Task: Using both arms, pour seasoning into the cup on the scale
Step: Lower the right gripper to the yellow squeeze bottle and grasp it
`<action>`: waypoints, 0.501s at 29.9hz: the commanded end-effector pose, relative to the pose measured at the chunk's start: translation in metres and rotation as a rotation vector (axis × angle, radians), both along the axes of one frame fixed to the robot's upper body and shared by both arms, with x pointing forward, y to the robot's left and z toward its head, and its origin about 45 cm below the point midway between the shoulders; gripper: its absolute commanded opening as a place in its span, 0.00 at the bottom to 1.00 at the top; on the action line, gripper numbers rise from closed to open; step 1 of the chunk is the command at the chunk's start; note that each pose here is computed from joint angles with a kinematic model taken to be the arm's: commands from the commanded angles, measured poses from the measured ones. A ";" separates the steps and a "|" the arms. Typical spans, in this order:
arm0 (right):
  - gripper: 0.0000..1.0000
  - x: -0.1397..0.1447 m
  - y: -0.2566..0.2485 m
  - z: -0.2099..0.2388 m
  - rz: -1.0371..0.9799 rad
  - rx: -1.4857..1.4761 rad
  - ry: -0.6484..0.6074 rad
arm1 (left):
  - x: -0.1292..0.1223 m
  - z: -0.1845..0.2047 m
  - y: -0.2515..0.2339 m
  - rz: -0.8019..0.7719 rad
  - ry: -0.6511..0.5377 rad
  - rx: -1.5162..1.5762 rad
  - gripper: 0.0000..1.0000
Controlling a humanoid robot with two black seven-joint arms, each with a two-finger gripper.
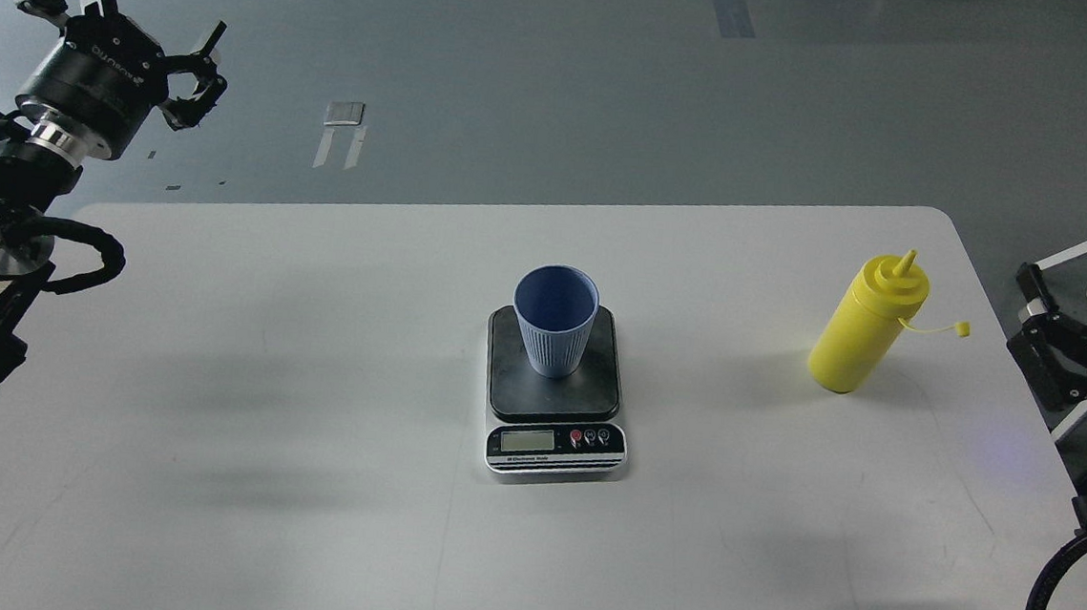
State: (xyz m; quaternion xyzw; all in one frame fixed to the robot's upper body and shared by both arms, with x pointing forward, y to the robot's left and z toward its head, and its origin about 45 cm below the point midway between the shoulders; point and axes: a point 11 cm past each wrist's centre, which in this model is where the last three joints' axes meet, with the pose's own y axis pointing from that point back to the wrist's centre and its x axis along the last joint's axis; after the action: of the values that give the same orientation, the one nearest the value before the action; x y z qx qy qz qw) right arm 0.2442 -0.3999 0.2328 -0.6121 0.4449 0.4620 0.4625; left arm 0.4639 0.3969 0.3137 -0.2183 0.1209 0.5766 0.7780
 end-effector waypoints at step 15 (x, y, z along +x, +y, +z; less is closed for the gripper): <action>1.00 -0.015 0.027 -0.025 0.040 0.047 0.033 | -0.003 -0.009 0.002 0.005 0.017 -0.003 0.98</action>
State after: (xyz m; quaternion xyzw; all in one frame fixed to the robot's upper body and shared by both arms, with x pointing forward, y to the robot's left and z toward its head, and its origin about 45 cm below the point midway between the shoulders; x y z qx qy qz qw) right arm 0.2324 -0.3763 0.2141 -0.6104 0.4291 0.4860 0.4551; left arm 0.4613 0.3979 0.3059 -0.2155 0.1268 0.5791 0.7759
